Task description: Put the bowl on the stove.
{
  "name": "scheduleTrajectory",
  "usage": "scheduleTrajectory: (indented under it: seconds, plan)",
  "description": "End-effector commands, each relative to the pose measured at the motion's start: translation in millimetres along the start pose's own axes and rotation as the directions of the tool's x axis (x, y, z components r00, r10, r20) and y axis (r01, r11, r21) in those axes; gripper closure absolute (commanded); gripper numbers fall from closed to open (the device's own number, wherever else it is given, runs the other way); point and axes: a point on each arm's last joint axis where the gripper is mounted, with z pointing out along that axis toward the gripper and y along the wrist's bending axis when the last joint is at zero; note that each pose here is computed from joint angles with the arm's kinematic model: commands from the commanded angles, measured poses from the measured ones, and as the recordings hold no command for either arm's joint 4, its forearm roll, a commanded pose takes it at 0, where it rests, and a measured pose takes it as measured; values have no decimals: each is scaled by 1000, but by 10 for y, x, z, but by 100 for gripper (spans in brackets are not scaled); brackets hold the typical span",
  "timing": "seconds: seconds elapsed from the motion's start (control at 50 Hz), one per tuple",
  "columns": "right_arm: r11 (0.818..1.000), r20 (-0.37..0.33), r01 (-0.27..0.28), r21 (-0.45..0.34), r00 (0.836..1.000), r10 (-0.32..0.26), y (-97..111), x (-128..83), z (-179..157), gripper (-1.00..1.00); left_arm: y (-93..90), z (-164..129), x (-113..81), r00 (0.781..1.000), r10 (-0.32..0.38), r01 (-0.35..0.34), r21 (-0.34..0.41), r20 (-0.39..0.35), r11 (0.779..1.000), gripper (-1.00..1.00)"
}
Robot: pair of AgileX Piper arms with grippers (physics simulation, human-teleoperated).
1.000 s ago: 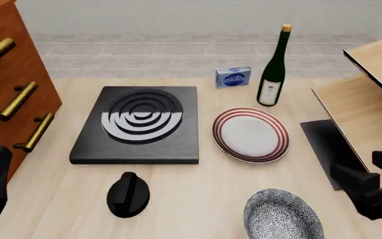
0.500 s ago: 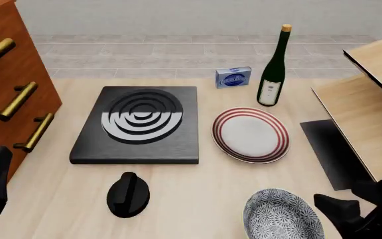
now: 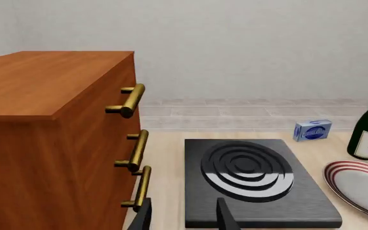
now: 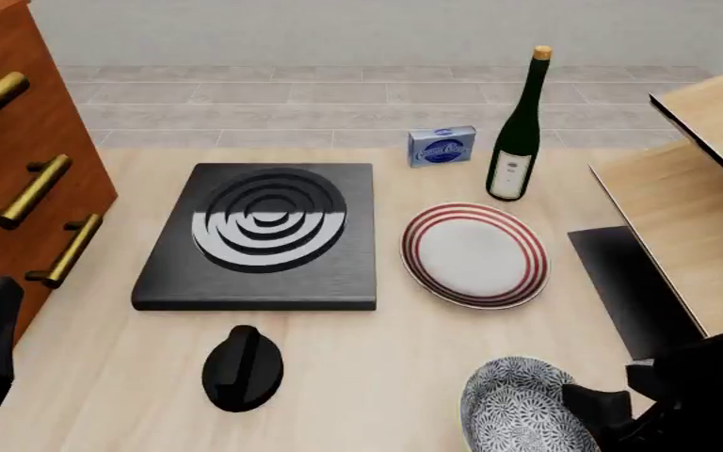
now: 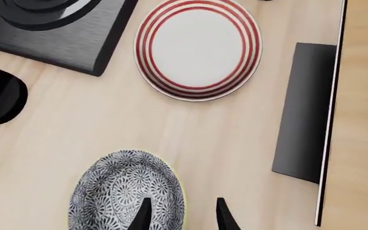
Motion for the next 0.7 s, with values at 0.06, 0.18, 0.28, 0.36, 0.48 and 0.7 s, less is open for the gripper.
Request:
scheduleTrajectory:
  seconds: [0.06,0.18,0.28,0.36,0.48,0.7]
  plan:
    - [1000,-28,-18,-9,999,17,2,140,203,-100,0,0,0,1000,0,0,0,0,1000,-100]
    - [1000,-37,-25,-12,999,25,6,177,268,-100,0,0,0,1000,0,0,0,0,1000,-100]
    - [999,-51,-33,-17,998,32,16,193,320,-100,0,0,0,1000,0,0,0,0,1000,-100]
    - [999,-58,-37,-20,998,36,23,192,356,-100,0,0,0,1000,0,0,0,0,1000,-100]
    - [999,-71,-42,-23,997,40,34,195,413,-100,0,0,0,1000,0,0,0,0,1000,-100]
    - [998,-92,-49,-28,995,46,53,211,549,-100,0,0,0,1000,0,0,0,0,1000,-100]
